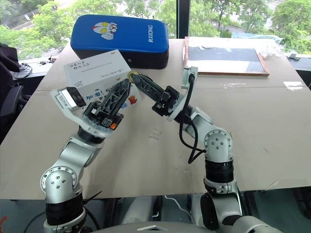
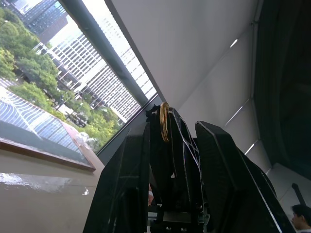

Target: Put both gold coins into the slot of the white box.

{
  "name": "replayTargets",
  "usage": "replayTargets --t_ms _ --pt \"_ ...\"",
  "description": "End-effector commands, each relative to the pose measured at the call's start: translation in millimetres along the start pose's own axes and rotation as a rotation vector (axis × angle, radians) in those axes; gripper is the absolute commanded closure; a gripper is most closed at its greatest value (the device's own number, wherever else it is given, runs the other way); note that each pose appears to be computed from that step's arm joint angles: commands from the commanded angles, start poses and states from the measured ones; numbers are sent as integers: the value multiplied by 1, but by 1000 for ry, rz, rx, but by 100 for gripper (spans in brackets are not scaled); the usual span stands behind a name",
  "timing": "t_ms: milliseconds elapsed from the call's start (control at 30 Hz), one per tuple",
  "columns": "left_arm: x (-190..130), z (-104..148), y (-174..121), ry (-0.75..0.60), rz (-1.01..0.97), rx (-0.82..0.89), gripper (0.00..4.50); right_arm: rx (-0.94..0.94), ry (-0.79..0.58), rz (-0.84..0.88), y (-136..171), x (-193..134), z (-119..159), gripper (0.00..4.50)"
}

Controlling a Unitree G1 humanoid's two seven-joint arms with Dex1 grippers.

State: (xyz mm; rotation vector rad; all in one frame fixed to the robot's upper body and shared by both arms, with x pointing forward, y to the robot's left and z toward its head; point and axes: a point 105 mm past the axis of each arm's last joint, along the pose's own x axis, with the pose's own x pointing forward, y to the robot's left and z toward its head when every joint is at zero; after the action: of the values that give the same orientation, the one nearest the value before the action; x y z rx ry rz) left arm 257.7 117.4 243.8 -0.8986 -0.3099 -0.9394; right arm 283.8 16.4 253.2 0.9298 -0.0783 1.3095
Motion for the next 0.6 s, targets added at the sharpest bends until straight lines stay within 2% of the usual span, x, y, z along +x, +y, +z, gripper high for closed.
replayTargets --t_ms 33,133,600 --pt "2 11 -12 -31 -63 17 353 5 -31 88 20 10 6 450" --pt "1 12 -14 -38 -78 5 444 12 -32 97 21 10 6 450" --pt "0 1 -15 29 -98 4 444 -14 55 128 27 9 -8 450"
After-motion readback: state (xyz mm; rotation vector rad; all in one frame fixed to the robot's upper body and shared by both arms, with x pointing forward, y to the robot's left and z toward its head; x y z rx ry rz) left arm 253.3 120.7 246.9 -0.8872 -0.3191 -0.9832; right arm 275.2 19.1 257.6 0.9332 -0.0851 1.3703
